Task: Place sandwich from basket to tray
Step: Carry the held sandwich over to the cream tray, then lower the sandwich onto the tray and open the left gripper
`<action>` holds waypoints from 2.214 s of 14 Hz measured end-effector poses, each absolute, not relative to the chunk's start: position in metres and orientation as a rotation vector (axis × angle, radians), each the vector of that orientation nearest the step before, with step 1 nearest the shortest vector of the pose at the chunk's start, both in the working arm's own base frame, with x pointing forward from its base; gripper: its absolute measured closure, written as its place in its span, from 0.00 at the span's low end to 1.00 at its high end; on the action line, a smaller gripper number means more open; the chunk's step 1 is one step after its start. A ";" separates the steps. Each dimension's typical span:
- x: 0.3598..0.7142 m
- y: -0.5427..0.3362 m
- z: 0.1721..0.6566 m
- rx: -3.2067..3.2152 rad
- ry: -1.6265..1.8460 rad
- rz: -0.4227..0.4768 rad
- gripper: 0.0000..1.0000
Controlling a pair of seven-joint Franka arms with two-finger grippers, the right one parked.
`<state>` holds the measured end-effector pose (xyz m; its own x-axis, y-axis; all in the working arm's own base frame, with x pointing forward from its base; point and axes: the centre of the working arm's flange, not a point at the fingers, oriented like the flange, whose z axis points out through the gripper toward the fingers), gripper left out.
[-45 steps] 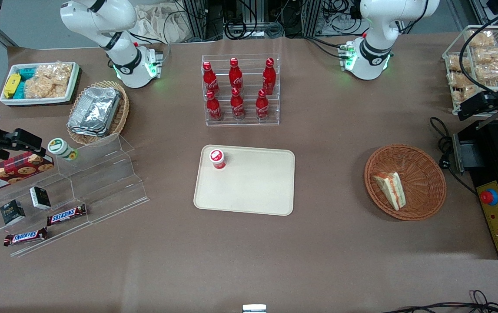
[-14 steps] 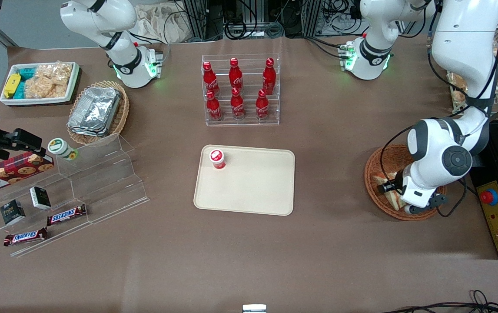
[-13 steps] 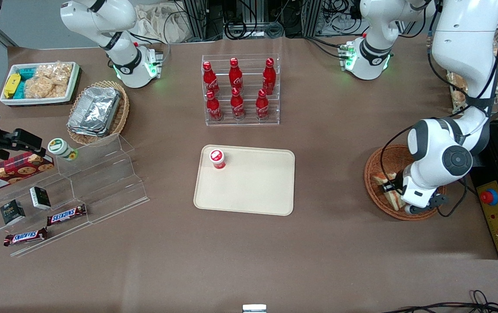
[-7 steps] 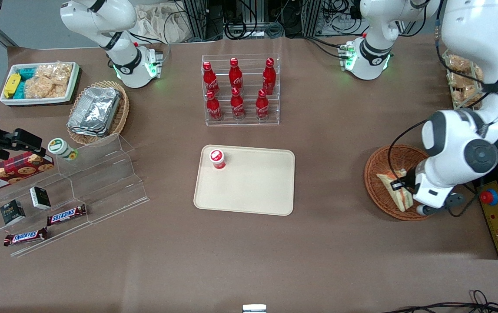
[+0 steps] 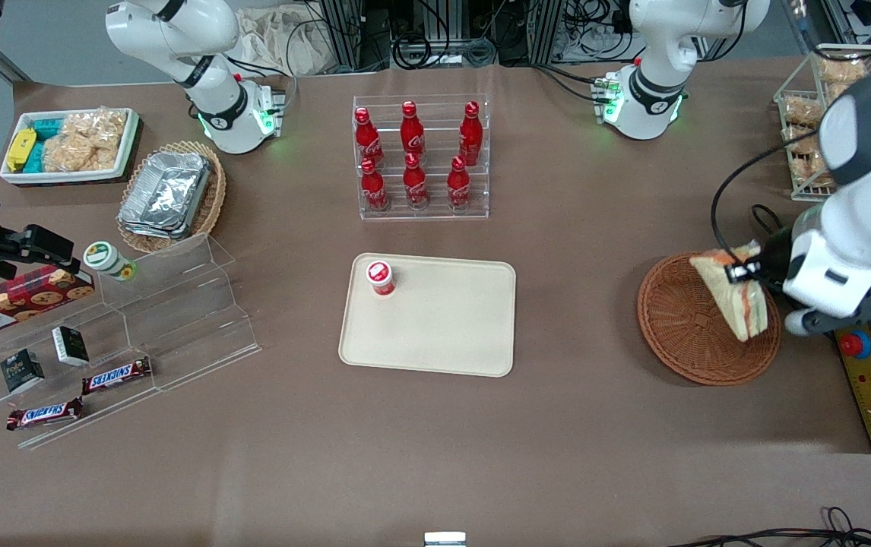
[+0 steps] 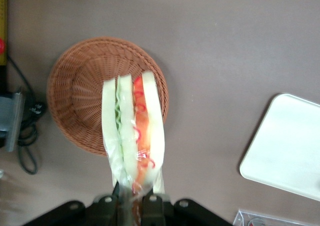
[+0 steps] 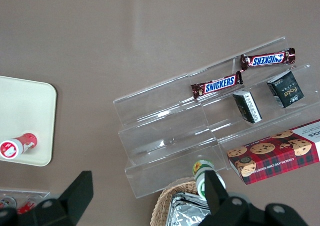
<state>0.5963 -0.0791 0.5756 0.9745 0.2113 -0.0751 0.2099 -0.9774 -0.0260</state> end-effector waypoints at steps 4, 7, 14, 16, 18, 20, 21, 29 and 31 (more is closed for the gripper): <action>0.547 -0.144 0.660 -3.067 -0.250 0.094 0.85; 0.505 -0.235 0.678 -3.048 -0.313 0.073 0.85; 0.507 -0.417 0.530 -3.016 -0.478 0.075 0.85; 0.529 -0.439 0.461 -3.023 -0.519 0.079 0.85; 0.545 -0.453 0.401 -3.037 -0.556 0.082 0.85; 0.556 -0.461 0.354 -3.053 -0.578 0.072 0.85; 0.560 -0.463 0.332 -3.058 -0.585 0.065 0.85; 0.578 -0.458 0.238 -3.052 -0.622 0.044 0.80; 0.583 -0.454 0.242 -3.054 -0.637 0.037 0.62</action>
